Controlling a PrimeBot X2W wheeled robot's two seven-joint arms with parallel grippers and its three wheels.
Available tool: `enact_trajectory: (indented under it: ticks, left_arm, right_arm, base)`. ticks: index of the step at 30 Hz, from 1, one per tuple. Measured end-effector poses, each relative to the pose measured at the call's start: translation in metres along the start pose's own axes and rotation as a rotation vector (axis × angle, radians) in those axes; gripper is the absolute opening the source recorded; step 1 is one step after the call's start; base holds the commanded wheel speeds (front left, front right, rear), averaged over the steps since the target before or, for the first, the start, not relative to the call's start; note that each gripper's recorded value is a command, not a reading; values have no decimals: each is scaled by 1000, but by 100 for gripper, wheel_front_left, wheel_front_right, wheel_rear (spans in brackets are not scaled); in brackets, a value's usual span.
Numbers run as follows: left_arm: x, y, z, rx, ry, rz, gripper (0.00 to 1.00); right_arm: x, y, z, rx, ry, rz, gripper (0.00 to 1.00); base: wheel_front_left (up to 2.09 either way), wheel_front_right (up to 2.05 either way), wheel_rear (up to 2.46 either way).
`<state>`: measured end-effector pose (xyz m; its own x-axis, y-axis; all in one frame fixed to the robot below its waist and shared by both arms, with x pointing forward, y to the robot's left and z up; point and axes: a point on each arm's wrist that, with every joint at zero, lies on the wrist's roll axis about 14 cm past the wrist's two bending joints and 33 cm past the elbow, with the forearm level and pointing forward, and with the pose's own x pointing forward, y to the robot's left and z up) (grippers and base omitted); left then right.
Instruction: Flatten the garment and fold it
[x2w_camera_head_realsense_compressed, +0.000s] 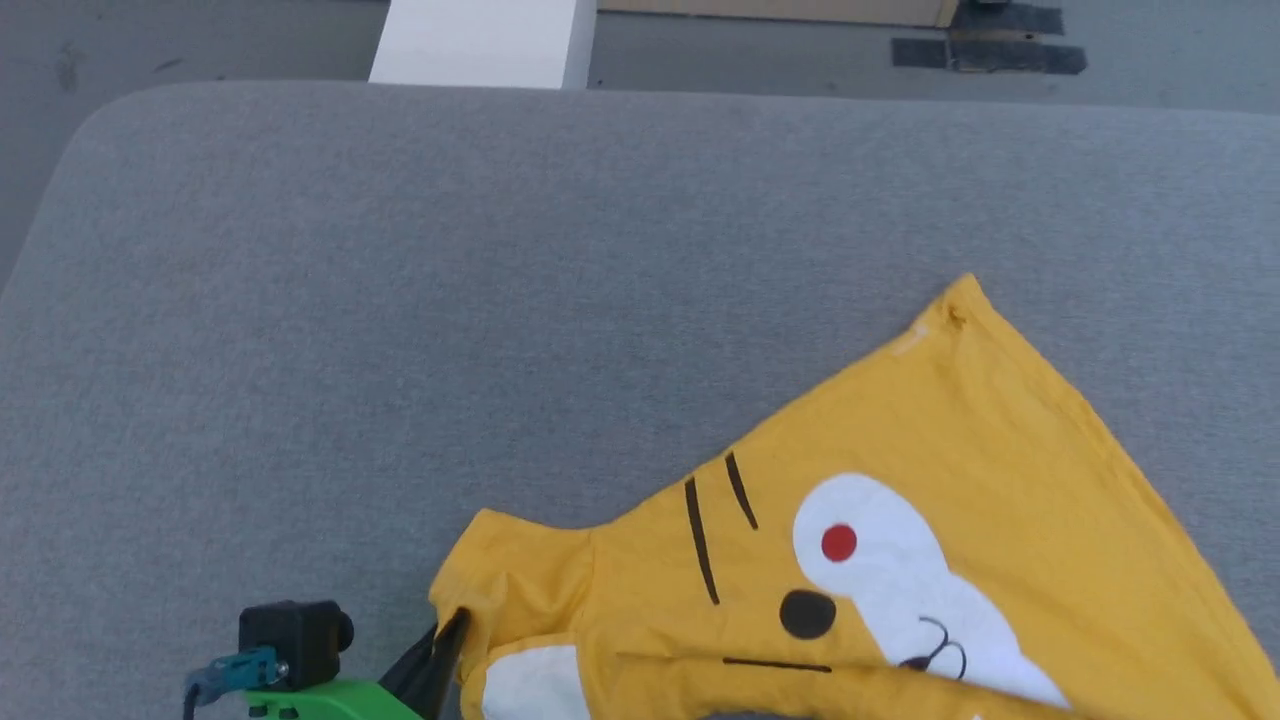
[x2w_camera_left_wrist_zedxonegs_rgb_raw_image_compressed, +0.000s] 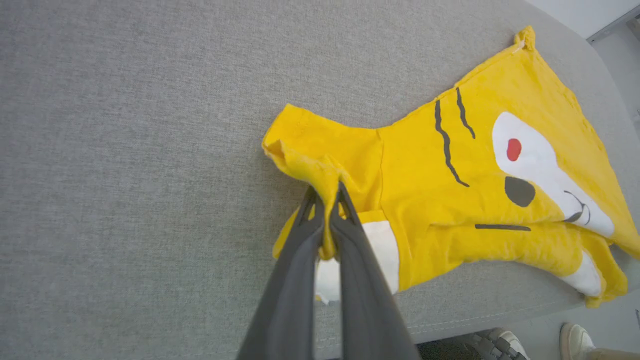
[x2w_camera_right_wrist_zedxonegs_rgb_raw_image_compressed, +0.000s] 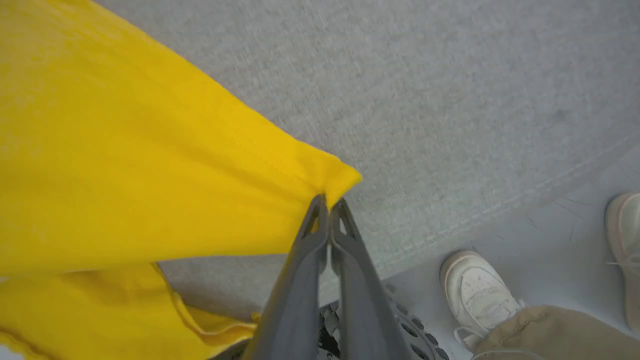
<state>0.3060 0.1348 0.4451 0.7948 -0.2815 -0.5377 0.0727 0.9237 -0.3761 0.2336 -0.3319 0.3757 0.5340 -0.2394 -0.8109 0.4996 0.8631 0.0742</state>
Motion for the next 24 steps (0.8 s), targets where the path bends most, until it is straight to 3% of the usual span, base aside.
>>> enact_trajectory:
  ticks: [6, 7, 8, 11, 18, 22, 24]
  left_arm:
    - [0, -8, 5, 10, -15, -26, 0]
    - [1, -10, 6, 13, -19, -30, 0]
    - [1, -11, 6, 15, -21, -34, 0]
    - [0, -13, 7, 18, -26, -41, 0]
    - [-4, -10, 6, -3, -39, -24, 0]
    - [-2, -9, 5, -22, -43, -20, 0]
    - [0, -10, 6, -30, -45, -22, 0]
  right_arm:
    - [6, 4, -36, 89, 29, 46, 0]
    - [8, 6, -35, 81, 18, 48, 11]
    - [9, 8, -33, 64, 4, 47, 100]
    - [10, 16, -11, 42, -64, 62, 100]
    - [-24, 39, 98, -129, -268, 145, 100]
    - [-50, 82, 170, -261, -415, 213, 100]
    - [-51, 109, 188, -330, -432, 254, 100]
  base:
    - [0, 0, 0]
    - [0, 0, 0]
    - [0, 0, 0]
    - [0, 0, 0]
    - [0, 0, 0]
    - [0, 0, 0]
    - [0, 0, 0]
